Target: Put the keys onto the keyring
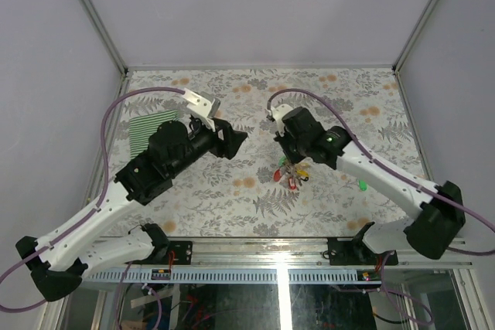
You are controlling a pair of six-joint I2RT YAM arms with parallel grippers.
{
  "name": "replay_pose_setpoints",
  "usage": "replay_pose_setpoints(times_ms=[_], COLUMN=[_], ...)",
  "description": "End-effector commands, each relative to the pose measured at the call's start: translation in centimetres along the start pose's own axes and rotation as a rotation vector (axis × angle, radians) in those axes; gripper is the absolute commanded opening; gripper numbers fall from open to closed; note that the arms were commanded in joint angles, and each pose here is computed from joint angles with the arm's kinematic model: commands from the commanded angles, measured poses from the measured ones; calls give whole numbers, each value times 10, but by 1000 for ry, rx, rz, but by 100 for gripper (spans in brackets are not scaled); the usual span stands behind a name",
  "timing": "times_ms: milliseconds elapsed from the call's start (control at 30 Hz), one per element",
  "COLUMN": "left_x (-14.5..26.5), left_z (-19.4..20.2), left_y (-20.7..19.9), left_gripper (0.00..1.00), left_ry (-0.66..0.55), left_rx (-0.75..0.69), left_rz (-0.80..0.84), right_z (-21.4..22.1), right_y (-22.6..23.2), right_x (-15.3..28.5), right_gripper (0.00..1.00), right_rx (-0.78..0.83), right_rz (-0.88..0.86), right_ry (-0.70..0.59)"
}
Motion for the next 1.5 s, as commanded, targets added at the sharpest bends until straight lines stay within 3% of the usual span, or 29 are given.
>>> replay_pose_setpoints(times_ms=[0, 200, 533, 633, 733, 867, 1000, 1067, 1300, 1467], left_x=[5, 10, 15, 12, 7, 3, 5, 9, 35, 60], left_z=[-1, -1, 4, 9, 11, 10, 4, -1, -15, -15], left_y=[6, 7, 16, 23, 37, 66, 95, 104, 127, 121], left_gripper=[65, 65, 65, 67, 69, 76, 100, 100, 100, 100], left_ry=[-12, -6, -24, -18, -13, -24, -47, -67, -146, -219], left_rx=[18, 33, 55, 70, 103, 179, 247, 259, 228, 219], left_rz=[-37, -50, -98, -119, -149, -219, -273, -303, -524, -506], right_z=[-25, -39, -62, -67, -67, -61, -54, -49, -16, 15], right_y=[15, 35, 59, 51, 37, 9, -22, -36, -58, -55], right_x=[-44, -85, -98, -83, -64, -32, 8, 31, 109, 142], right_gripper=[0, 3, 26, 37, 62, 82, 95, 100, 99, 99], right_rx=[-3, -32, -84, -78, -95, -146, -177, -209, -238, -280], right_rz=[-87, -210, -381, -337, -267, -136, 70, 176, 363, 382], right_ry=[-104, -132, -288, -352, -428, -505, -539, -556, -622, -684])
Point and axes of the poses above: each gripper's point midway between its finger pads, its own x axis back along the fingers, its own y axis along the line the jaws close on, z = x × y, the point moved 5 cm from there along x, back along the fingers, and after that the axes turned 15 degrees about x, right-handed, at the moved point
